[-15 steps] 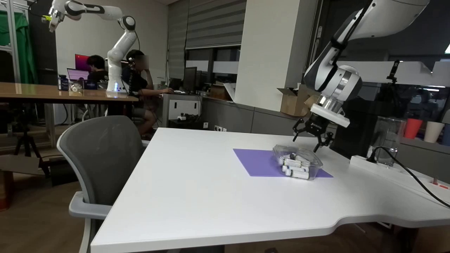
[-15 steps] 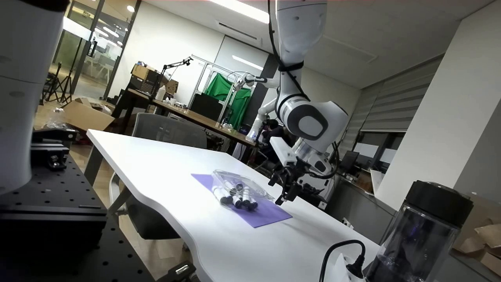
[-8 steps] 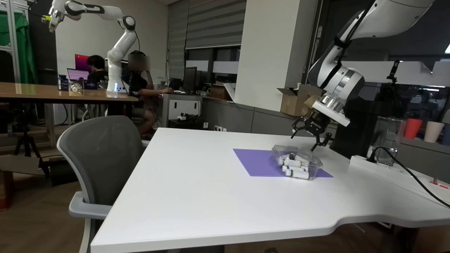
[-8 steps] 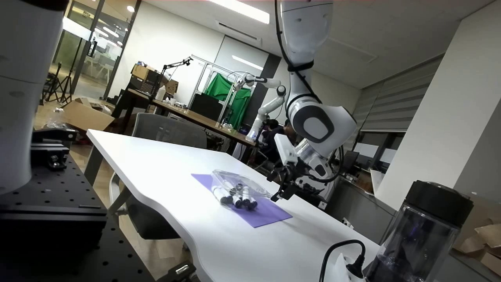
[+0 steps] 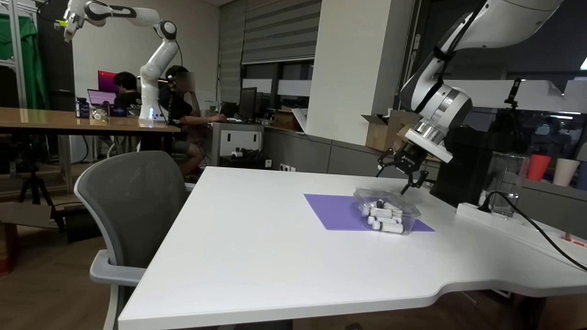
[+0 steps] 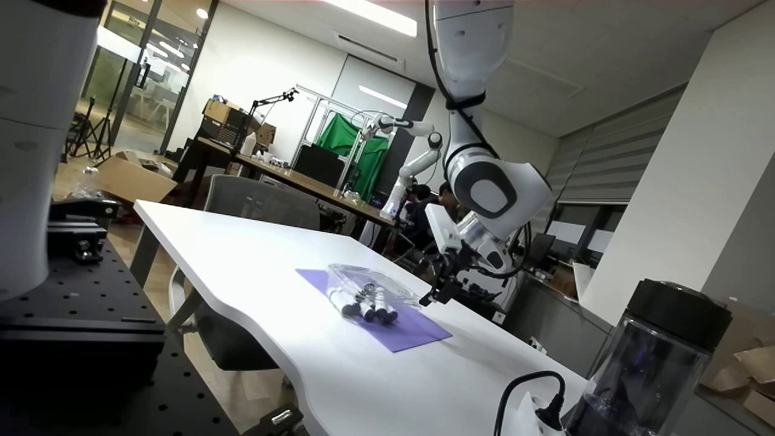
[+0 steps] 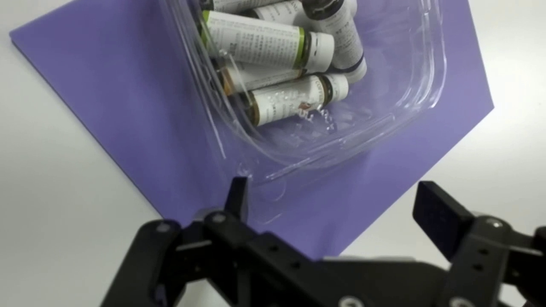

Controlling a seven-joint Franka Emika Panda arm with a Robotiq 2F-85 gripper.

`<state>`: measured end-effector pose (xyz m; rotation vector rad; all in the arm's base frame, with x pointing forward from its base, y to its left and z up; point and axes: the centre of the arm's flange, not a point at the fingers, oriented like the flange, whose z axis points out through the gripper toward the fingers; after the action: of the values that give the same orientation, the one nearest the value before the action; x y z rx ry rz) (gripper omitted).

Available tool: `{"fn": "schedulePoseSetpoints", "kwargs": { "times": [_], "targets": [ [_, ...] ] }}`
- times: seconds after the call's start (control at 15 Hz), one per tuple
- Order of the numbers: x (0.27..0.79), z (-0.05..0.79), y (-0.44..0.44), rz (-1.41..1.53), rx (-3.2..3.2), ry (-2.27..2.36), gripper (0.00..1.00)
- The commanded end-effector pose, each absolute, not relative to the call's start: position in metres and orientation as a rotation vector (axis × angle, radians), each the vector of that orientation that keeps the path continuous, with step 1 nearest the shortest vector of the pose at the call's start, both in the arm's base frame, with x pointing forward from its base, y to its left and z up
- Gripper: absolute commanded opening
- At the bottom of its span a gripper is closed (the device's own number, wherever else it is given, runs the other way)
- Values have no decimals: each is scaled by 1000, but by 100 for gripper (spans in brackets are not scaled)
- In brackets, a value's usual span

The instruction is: Open the plastic container on the table

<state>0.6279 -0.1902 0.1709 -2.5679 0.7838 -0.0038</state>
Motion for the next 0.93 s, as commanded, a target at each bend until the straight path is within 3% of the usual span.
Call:
{"fn": "schedulePoseSetpoints", "kwargs": {
  "times": [0.0,0.87],
  "targets": [
    [641,183,-179,-18,-2575,723,100],
    [689,272,-116,-7,-2463,466,100]
  ]
}}
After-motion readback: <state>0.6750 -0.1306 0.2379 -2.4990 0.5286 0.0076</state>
